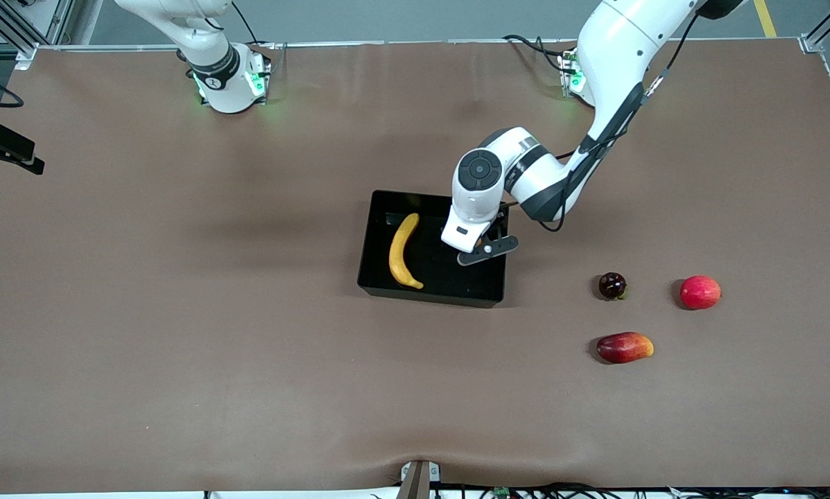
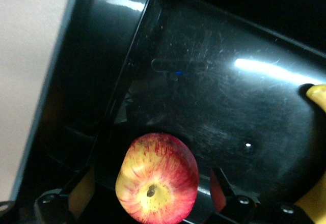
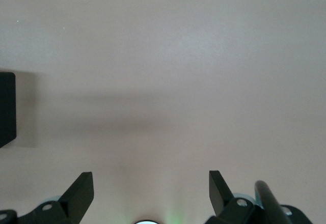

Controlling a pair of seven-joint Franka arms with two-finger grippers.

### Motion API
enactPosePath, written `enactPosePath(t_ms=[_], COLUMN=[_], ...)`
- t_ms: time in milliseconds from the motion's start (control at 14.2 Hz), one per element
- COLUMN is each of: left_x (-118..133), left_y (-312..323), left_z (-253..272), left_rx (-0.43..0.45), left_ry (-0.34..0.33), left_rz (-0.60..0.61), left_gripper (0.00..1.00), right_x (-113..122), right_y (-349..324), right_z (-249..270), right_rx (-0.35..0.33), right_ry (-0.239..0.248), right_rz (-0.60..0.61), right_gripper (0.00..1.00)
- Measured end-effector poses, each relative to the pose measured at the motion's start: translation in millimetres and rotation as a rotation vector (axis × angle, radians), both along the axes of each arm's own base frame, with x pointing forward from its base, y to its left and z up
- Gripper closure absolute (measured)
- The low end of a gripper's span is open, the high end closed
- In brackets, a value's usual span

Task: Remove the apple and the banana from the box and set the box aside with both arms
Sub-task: 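Lower the left gripper and grasp the red-yellow apple in the box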

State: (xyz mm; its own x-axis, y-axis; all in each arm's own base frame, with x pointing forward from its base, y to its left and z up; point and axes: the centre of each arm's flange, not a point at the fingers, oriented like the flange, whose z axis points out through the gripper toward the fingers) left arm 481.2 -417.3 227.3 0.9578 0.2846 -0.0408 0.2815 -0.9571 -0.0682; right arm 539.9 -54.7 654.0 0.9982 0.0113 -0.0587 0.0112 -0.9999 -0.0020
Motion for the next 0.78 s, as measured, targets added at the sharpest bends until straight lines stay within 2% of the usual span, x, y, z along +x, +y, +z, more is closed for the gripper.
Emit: enactPosePath(t_ms=[212, 282, 424, 635, 776], left_x=[-5, -6, -6, -1, 8], left_y=[-4, -5, -6, -9, -14], left_z=[-12, -14, -15, -9, 5], left_rx=[0.008, 0.008, 0.006, -0.003, -0.015], left_ry=[0.004, 0.003, 0.001, -0.012, -0.043], left_rz=[-0.012, -0.004, 0.000, 0.002, -0.002], left_gripper=[0.00, 0.07, 0.27, 0.28, 0.28], right_x=[0, 0, 0, 0, 0], right_y=[0, 0, 0, 0, 0], right_z=[0, 0, 0, 0, 0], right_rx=[0.000, 0.000, 0.000, 0.000, 0.000], right_ry=[0.000, 0.000, 0.000, 0.001, 0.001], right_rz=[0.000, 0.000, 0.000, 0.000, 0.000], right_gripper=[0.00, 0.00, 0.00, 0.00, 0.00])
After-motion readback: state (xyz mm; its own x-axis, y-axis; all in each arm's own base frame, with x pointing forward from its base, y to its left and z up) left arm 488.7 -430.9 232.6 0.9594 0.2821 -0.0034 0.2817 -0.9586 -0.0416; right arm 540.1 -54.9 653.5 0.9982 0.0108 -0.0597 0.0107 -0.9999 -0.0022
